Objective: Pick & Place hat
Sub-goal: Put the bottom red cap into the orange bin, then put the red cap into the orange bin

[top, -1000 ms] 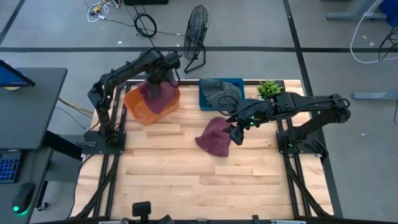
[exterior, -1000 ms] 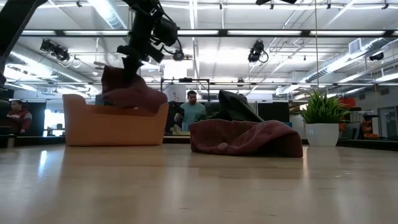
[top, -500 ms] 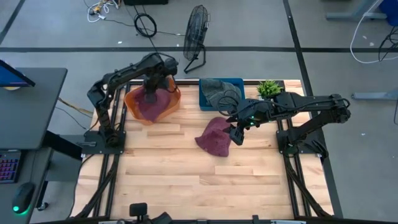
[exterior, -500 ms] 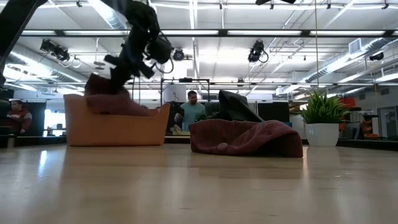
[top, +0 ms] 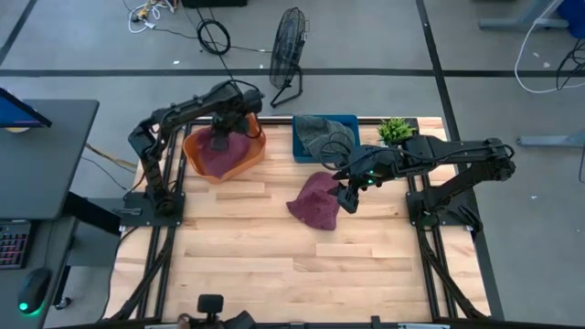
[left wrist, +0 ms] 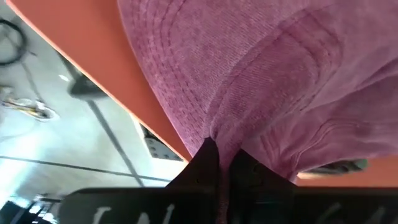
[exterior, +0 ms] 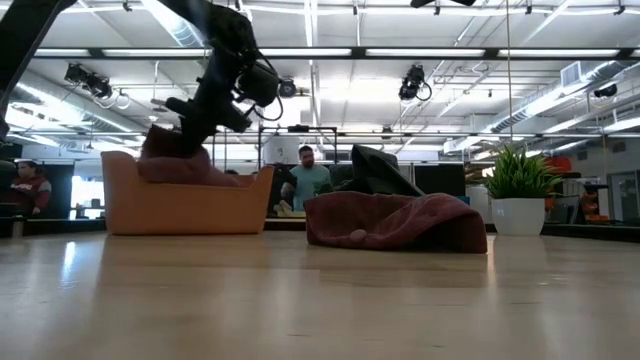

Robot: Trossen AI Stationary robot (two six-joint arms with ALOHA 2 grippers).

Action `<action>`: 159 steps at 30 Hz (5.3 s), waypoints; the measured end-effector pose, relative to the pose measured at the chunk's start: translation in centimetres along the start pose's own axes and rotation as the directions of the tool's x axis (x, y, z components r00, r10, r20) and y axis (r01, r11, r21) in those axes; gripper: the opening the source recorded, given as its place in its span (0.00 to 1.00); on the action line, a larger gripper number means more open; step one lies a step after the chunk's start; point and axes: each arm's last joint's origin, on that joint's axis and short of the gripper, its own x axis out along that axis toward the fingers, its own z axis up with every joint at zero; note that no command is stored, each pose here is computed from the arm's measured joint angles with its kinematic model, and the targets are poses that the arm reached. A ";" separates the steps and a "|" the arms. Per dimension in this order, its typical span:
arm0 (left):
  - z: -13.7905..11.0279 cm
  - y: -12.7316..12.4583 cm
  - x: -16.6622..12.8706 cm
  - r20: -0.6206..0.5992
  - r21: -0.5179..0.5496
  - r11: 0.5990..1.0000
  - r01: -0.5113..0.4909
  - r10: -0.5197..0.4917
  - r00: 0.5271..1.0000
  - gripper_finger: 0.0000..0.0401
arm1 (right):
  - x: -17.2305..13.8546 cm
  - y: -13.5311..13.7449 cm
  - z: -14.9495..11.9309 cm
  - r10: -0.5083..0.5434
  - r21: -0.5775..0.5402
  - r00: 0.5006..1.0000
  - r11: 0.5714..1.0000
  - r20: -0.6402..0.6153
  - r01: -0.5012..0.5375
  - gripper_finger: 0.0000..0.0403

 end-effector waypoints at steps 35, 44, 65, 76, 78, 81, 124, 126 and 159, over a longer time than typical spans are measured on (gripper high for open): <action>-1.4 -0.9 -8.0 0.265 -0.204 0.978 0.031 0.025 0.964 0.41 | 0.5 -0.1 -0.3 -0.021 0.021 0.999 1.000 -0.041 0.022 0.58; -4.8 -3.3 -17.1 0.585 -0.339 0.939 0.067 0.155 0.796 0.41 | 3.6 -1.1 -2.5 -0.209 0.089 0.955 0.969 -0.212 0.231 0.58; -5.9 -5.3 -20.9 0.711 -0.386 0.916 0.113 0.216 0.669 0.42 | 17.1 -4.8 -11.3 -0.381 0.383 0.904 0.819 -0.194 0.428 0.57; -5.9 -5.3 -20.9 0.712 -0.386 0.916 0.114 0.217 0.668 0.42 | 21.0 -4.8 -12.6 -0.384 0.346 0.888 0.821 -0.254 0.454 0.43; -5.9 -5.3 -20.9 0.711 -0.386 0.916 0.114 0.217 0.668 0.42 | 21.0 -4.9 -12.6 -0.395 0.329 0.883 0.823 -0.253 0.463 0.34; -5.9 -5.3 -20.9 0.711 -0.386 0.915 0.114 0.217 0.669 0.42 | 20.7 -4.9 -12.5 -0.388 0.317 0.887 0.833 -0.251 0.454 0.14; 9.9 -15.4 -20.6 0.742 -0.360 0.910 0.204 0.147 0.654 0.56 | 9.1 -3.0 -6.0 -0.244 0.375 0.894 0.922 0.376 0.094 0.00; 10.0 -15.5 -20.5 0.736 -0.361 0.912 0.193 0.152 0.659 0.53 | 9.1 -3.1 -6.1 -0.245 0.370 0.897 0.924 0.367 0.101 0.00; 6.2 -12.8 -18.9 0.553 -0.190 0.980 -0.060 0.157 0.818 0.01 | 7.2 -2.1 -6.0 -0.049 0.238 0.923 0.970 0.381 -0.046 0.46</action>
